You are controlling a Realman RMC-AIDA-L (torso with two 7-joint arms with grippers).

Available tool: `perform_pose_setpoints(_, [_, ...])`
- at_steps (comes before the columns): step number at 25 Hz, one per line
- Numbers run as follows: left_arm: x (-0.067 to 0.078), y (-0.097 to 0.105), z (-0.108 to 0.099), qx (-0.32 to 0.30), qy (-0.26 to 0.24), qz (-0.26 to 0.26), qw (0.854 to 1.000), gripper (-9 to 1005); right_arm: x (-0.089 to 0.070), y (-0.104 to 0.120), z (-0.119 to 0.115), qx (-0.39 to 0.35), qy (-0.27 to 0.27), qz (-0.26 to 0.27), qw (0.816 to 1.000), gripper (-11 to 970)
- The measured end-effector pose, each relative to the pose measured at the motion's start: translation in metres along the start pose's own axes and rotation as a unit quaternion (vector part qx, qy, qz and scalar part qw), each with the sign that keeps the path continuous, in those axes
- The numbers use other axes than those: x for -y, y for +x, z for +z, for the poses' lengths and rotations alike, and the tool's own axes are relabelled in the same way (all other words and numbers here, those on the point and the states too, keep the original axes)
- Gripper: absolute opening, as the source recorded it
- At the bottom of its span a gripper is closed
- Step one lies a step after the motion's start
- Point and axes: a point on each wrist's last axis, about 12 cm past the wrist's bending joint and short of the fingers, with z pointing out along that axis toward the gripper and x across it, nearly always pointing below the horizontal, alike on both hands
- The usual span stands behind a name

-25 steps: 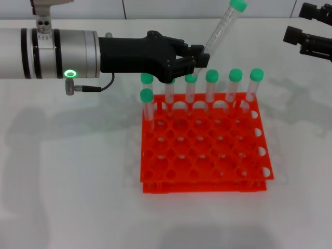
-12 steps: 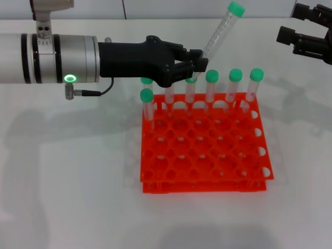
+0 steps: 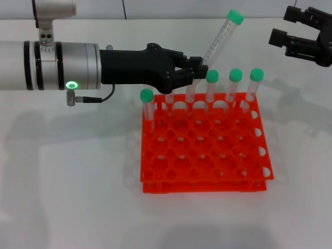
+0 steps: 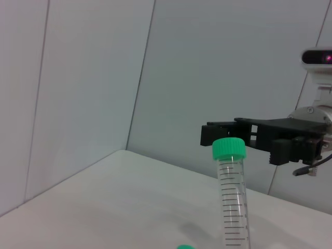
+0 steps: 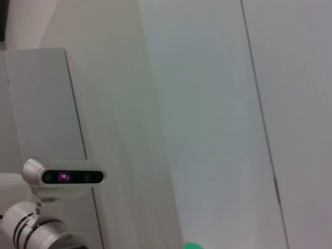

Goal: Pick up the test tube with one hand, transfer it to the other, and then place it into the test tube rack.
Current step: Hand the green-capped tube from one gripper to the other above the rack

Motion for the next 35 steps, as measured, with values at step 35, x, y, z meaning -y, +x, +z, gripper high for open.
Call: perform_pose_setpoints(35, [0.001, -0.003, 0.002, 0.004, 0.005, 0.016, 1.000, 194, -0.005, -0.002, 0.048, 0.026, -0.057, 0.011, 0.998, 731])
